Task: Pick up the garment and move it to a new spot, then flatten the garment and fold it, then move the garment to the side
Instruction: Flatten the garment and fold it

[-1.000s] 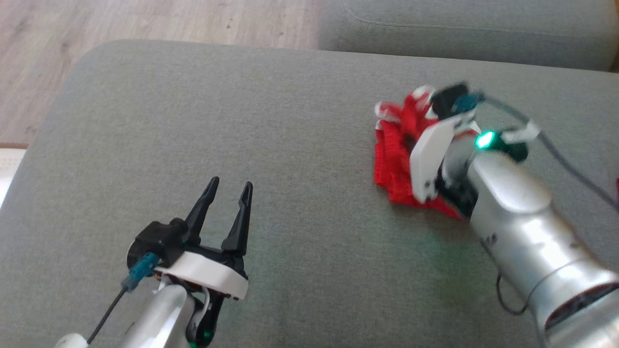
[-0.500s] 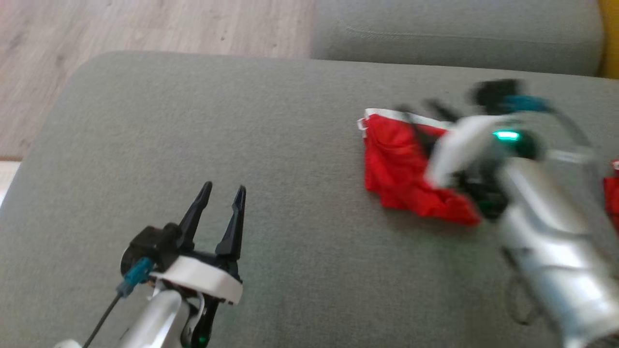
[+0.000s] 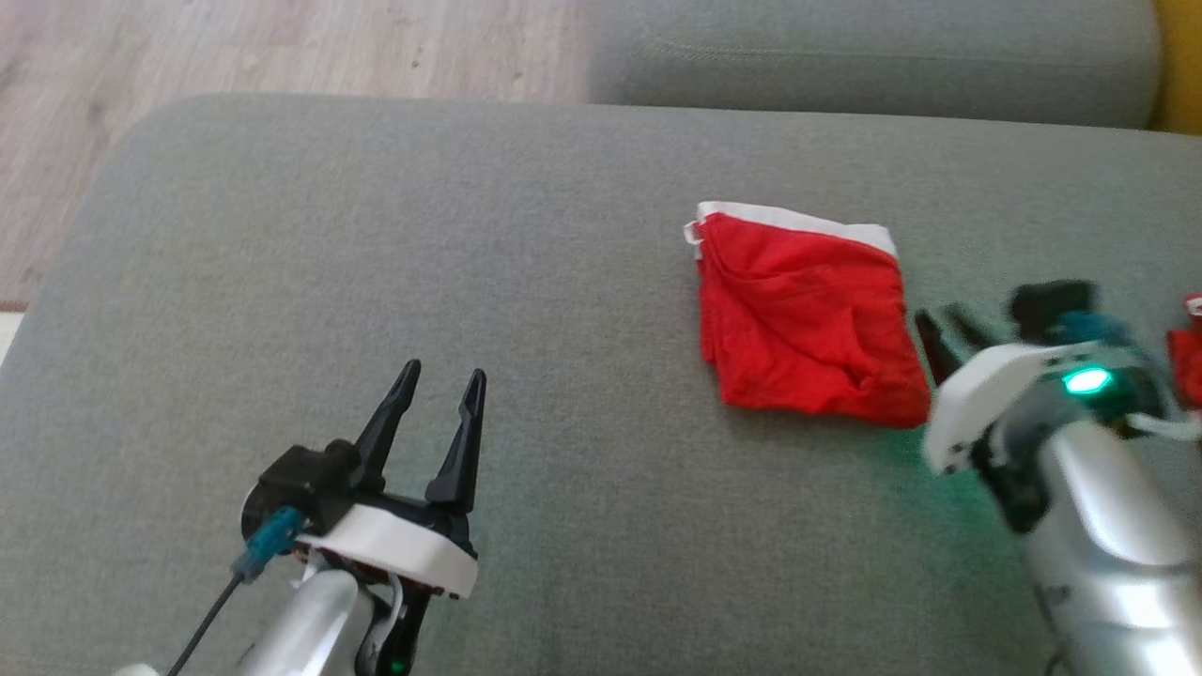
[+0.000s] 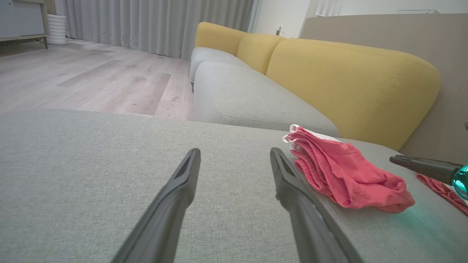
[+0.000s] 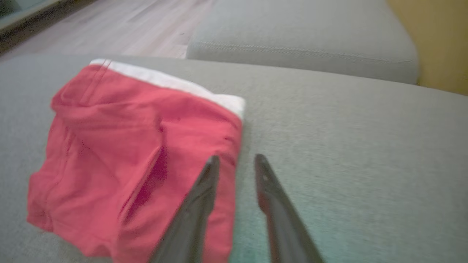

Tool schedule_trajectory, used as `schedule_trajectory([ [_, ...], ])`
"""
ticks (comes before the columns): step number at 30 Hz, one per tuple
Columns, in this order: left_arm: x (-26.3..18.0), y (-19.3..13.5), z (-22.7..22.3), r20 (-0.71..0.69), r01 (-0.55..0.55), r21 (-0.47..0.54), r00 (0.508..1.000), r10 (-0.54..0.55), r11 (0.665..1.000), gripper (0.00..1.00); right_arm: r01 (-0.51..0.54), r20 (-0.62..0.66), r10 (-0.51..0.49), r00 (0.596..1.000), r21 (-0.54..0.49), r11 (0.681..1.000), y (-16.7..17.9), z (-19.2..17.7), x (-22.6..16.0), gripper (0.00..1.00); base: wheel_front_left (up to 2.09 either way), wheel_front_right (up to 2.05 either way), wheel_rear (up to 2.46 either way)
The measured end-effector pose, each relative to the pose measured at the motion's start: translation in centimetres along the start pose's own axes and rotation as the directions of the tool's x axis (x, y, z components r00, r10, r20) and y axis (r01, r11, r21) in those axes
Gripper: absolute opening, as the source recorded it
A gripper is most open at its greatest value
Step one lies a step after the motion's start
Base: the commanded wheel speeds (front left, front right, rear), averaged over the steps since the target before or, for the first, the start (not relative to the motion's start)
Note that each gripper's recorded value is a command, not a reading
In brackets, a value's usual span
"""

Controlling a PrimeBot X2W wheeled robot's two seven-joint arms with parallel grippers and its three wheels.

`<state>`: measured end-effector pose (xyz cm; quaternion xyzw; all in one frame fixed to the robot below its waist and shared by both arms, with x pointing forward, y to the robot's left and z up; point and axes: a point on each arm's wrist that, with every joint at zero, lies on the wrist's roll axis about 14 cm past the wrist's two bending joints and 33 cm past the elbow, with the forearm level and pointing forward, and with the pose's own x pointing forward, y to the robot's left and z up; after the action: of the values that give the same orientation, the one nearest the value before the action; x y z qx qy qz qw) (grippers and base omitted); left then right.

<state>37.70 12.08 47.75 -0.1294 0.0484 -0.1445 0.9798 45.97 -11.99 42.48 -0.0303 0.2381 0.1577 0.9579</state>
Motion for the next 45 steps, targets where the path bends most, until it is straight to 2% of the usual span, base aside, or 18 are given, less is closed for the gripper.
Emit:
schedule_trajectory([
  [5, 0.1, 0.4, 0.2, 0.001, -0.008, 0.007, 1.000, 0.008, 1.000, 1.00, -0.101, -0.129, 0.086, 0.988, -0.108, 0.989, 4.5, -2.1, 1.5, 0.00, 0.00, 0.00, 0.00],
  [9, 0.0, 0.6, 0.3, 0.004, -0.013, 0.009, 1.000, 0.013, 1.000, 1.00, -0.201, -0.126, 0.186, 0.974, -0.116, 0.973, 8.8, -1.8, 1.6, 0.00, 0.00, 0.00, 0.00],
  [12, 0.0, 0.5, 0.4, 0.008, -0.010, 0.013, 1.000, 0.010, 1.000, 1.00, -0.322, -0.134, 0.305, 0.943, -0.122, 0.939, 13.3, -1.6, 0.6, 0.00, 0.00, 0.00, 0.00],
  [14, 0.2, 0.4, 0.5, 0.010, -0.009, 0.017, 1.000, 0.009, 1.000, 1.00, -0.420, -0.157, 0.404, 0.901, -0.093, 0.903, 16.6, -2.0, -0.9, 0.00, 0.00, 0.00, 0.00],
  [17, 0.5, 0.2, 0.5, 0.012, -0.008, 0.009, 1.000, 0.008, 1.000, 1.00, -0.540, -0.148, 0.538, 0.830, 0.024, 0.841, 20.4, -2.4, -3.8, 0.00, 0.00, 0.00, 0.00],
  [18, 0.5, 0.2, 0.6, 0.016, -0.009, 0.007, 1.000, 0.009, 1.000, 1.00, -0.553, -0.118, 0.555, 0.824, 0.047, 0.832, 20.6, -2.1, -4.4, 0.10, 0.00, 0.00, 0.00],
  [19, 0.6, 0.3, 0.8, 0.024, -0.017, 0.006, 1.000, 0.017, 1.000, 1.00, -0.548, -0.064, 0.552, 0.832, 0.064, 0.834, 20.0, -1.2, -4.7, 0.61, 0.00, 0.00, 0.00],
  [20, 0.7, 0.4, 0.8, 0.025, -0.018, 0.003, 1.000, 0.018, 1.000, 1.00, -0.526, 0.000, 0.528, 0.849, 0.079, 0.847, 18.8, 0.0, -4.6, 1.00, 0.00, 0.00, 0.00],
  [22, 0.9, 0.5, 1.1, 0.031, -0.024, 0.006, 0.999, 0.024, 1.000, 1.00, -0.450, 0.140, 0.434, 0.890, 0.107, 0.887, 15.0, 2.6, -4.4, 1.00, 0.00, 0.00, 0.00],
  [25, 0.8, 0.8, 1.2, 0.041, -0.039, -0.004, 0.998, 0.040, 0.999, 1.00, -0.312, 0.312, 0.259, 0.914, 0.131, 0.941, 9.2, 5.6, -5.2, 1.00, 0.00, 0.00, 0.00],
  [29, 0.2, 1.5, 0.6, 0.024, -0.068, -0.005, 0.997, 0.068, 0.998, 1.00, -0.126, 0.385, 0.046, 0.922, 0.184, 0.975, 3.2, 4.9, -7.6, 1.00, 0.00, 0.00, 0.00],
  [33, 0.1, 1.9, 0.9, 0.030, -0.081, 0.000, 0.996, 0.080, 0.997, 1.00, 0.039, 0.345, -0.110, 0.932, 0.207, 0.978, -1.0, 2.2, -9.9, 1.00, 0.00, 0.00, 0.00],
  [36, 0.2, 2.1, 1.5, 0.047, -0.086, 0.008, 0.995, 0.085, 0.996, 1.00, 0.116, 0.316, -0.173, 0.933, 0.192, 0.975, -2.7, 0.9, -11.3, 1.00, 0.00, 0.00, 0.00],
  [45, -0.7, 2.9, 0.4, 0.020, -0.117, 0.015, 0.993, 0.117, 0.993, 1.00, 0.151, 0.303, -0.209, 0.930, 0.204, 0.967, -3.0, 0.0, -12.6, 1.00, 0.00, 0.00, 0.00],
])
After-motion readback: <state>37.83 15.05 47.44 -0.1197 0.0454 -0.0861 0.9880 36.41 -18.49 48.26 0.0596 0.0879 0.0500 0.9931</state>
